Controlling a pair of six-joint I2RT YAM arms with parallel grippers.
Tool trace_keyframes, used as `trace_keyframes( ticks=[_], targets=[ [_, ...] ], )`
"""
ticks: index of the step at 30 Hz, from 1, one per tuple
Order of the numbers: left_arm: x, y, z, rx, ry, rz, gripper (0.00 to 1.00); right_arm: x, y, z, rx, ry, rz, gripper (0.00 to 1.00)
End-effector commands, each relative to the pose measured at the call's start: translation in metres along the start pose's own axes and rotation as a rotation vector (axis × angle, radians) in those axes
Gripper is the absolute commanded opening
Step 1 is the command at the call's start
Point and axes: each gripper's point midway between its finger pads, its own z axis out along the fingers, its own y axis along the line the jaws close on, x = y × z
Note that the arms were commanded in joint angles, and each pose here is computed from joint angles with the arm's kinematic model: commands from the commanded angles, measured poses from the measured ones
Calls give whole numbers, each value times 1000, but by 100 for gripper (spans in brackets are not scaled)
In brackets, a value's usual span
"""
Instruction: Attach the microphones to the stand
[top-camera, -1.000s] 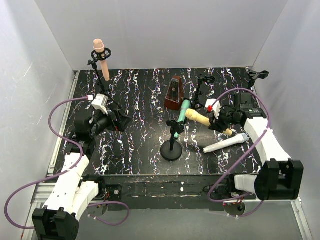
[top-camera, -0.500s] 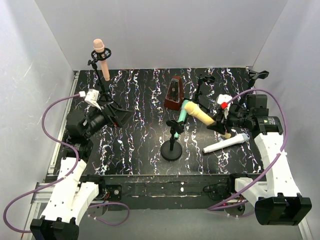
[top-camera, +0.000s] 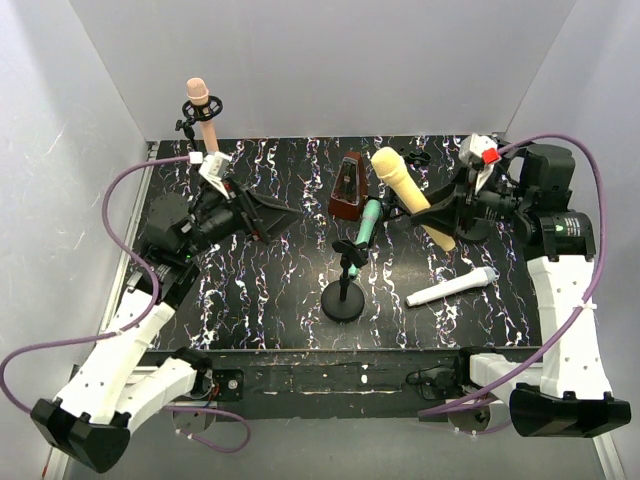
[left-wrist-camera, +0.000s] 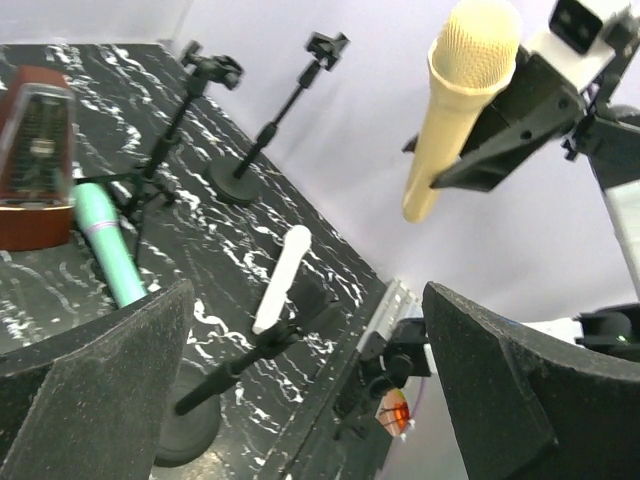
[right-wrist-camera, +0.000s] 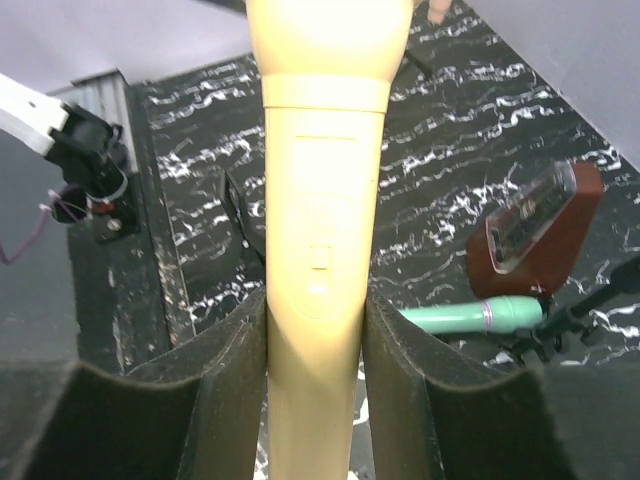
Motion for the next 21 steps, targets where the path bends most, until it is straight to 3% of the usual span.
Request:
trace_keyframes(
  ticks=[1,16,21],
  targets=[
    [-9,-29,17,19,-18,56,98,-52,13,-4,-65,-100,31,1],
    [9,-98,104,100,6,10,98,-97,9,-2,-114,-199,213,1],
    [19,-125,130,169,-44,-51,98,-98,0,0,-78,-215,254,1]
  ],
)
